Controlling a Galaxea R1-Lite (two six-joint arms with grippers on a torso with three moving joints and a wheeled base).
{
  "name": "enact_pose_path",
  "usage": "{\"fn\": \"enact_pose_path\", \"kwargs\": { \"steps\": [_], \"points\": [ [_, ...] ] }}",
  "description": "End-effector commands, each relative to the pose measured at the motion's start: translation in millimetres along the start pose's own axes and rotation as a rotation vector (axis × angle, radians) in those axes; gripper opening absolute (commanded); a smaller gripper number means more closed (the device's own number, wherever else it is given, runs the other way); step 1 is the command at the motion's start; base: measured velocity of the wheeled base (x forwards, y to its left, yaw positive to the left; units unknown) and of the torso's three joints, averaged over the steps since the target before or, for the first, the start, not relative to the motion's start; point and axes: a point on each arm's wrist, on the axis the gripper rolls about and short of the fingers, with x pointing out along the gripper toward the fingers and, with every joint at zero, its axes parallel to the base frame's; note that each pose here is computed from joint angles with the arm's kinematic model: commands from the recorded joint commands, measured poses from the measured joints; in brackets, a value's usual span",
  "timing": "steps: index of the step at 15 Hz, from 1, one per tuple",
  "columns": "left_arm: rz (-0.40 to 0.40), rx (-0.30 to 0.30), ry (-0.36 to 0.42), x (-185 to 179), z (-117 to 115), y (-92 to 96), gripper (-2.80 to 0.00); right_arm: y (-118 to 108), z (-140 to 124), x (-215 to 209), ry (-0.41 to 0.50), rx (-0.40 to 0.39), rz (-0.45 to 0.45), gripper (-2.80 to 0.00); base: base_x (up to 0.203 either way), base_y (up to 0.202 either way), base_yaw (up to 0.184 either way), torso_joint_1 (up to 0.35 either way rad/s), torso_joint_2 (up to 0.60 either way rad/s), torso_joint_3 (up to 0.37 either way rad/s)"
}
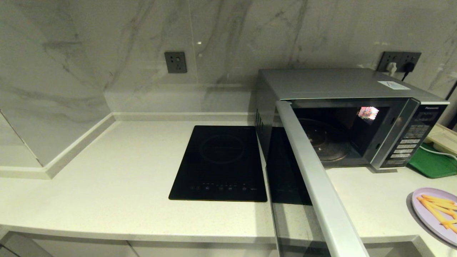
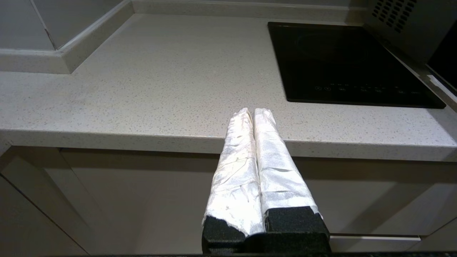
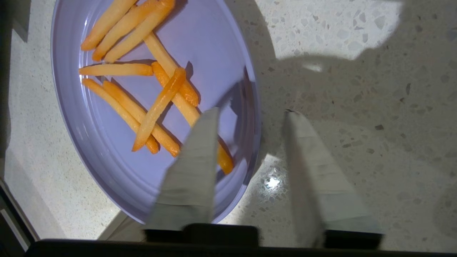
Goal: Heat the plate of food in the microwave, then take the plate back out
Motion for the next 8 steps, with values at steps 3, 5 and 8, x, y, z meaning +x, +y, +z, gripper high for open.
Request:
{"fn": "enact_pose_path", "kwargs": {
  "steps": [3, 5, 8],
  "points": [
    [0.001, -0.001, -0.001, 0.0, 0.0, 0.0, -2.80, -1.7, 1.3, 1.9, 0.002, 0.003, 0.003, 0.00, 0.000, 0.000, 0.000, 0.000, 0.00, 0.000],
    [0.001, -0.001, -0.001, 0.0, 0.0, 0.0, -2.80, 1.1, 2.8, -2.9, -0.011, -0.002, 0.002, 0.00, 0.000, 0.000, 0.000, 0.000, 0.00, 0.000],
    [0.001, -0.001, -0.001, 0.0, 0.0, 0.0, -2.80, 18.1, 1.2, -28.7, -0.059, -0.028, 0.029, 0.00, 0.000, 0.000, 0.000, 0.000, 0.00, 0.000]
  ]
}}
